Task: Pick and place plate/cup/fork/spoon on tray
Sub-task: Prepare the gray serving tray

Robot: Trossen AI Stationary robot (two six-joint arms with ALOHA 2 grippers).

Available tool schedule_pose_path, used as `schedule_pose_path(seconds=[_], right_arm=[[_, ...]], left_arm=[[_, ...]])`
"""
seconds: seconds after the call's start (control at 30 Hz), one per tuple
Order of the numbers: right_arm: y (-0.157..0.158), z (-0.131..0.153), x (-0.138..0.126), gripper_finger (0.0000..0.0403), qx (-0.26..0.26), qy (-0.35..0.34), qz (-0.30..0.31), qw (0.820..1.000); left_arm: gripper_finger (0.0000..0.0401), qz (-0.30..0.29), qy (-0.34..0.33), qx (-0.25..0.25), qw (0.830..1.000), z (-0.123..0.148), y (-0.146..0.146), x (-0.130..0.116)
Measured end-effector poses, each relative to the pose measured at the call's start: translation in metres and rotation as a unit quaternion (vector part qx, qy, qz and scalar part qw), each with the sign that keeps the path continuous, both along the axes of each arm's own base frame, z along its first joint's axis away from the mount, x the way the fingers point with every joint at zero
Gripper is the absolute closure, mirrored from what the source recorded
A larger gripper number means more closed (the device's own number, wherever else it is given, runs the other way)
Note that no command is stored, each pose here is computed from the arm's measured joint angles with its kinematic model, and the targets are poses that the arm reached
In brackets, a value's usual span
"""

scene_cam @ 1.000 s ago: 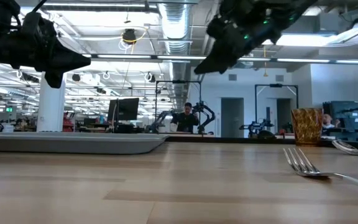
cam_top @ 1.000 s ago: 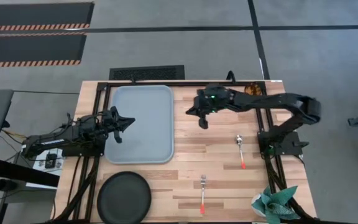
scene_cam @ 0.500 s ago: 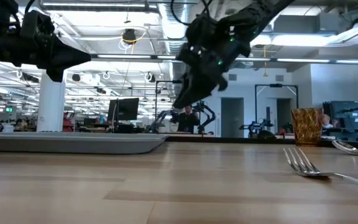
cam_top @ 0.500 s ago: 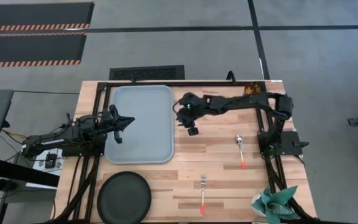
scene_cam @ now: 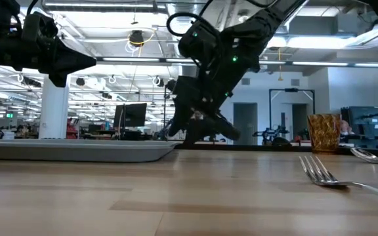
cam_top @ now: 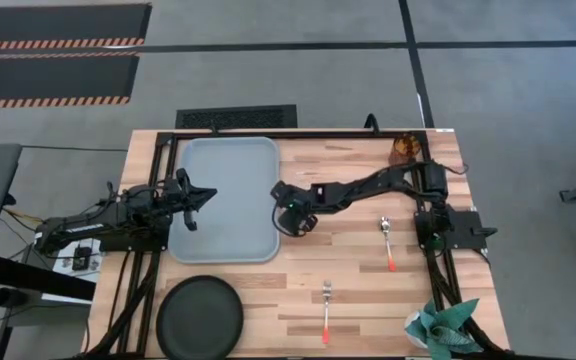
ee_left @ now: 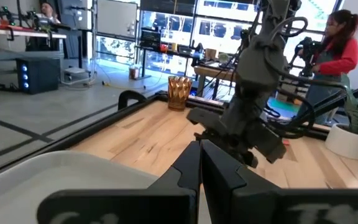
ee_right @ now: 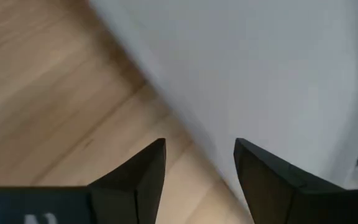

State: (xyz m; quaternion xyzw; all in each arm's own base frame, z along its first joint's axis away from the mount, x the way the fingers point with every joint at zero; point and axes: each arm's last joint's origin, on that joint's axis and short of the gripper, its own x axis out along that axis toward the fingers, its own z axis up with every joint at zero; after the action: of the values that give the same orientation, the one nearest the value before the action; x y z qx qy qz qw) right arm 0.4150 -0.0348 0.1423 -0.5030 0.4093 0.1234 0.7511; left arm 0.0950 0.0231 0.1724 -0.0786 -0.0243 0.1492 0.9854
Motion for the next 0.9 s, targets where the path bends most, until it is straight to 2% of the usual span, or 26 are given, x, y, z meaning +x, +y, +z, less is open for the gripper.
schedule_pose_path(seconds=[0.1, 0.4, 0.6, 0.8, 0.9], right_arm=[[0.003, 0.002, 0.002, 0.02, -0.019, -0.004, 0.023, 1.0], [-0.002, -0.001, 0.004, 0.0231, -0.03, -0.007, 0.049, 0.998], [-0.001, -0.018, 0.005, 0.0236, -0.034, 0.014, 0.056, 0.998], [-0.001, -0.021, 0.009, 0.0241, -0.033, 0.001, 0.054, 0.998], [-0.001, -0.021, 0.01, 0.0257, -0.025, -0.008, 0.045, 0.999]], left_arm=[[0.0401, 0.0, 0.001, 0.0, 1.0, 0.0, 0.0, 0.0], [0.0401, 0.006, 0.008, -0.002, 1.0, -0.001, 0.0, 0.0], [0.0401, 0.008, 0.008, -0.002, 1.0, -0.001, 0.0, 0.0], [0.0401, 0.01, 0.008, -0.002, 1.0, -0.002, 0.001, 0.0], [0.0401, 0.011, 0.008, -0.002, 1.0, -0.002, 0.001, 0.0]])
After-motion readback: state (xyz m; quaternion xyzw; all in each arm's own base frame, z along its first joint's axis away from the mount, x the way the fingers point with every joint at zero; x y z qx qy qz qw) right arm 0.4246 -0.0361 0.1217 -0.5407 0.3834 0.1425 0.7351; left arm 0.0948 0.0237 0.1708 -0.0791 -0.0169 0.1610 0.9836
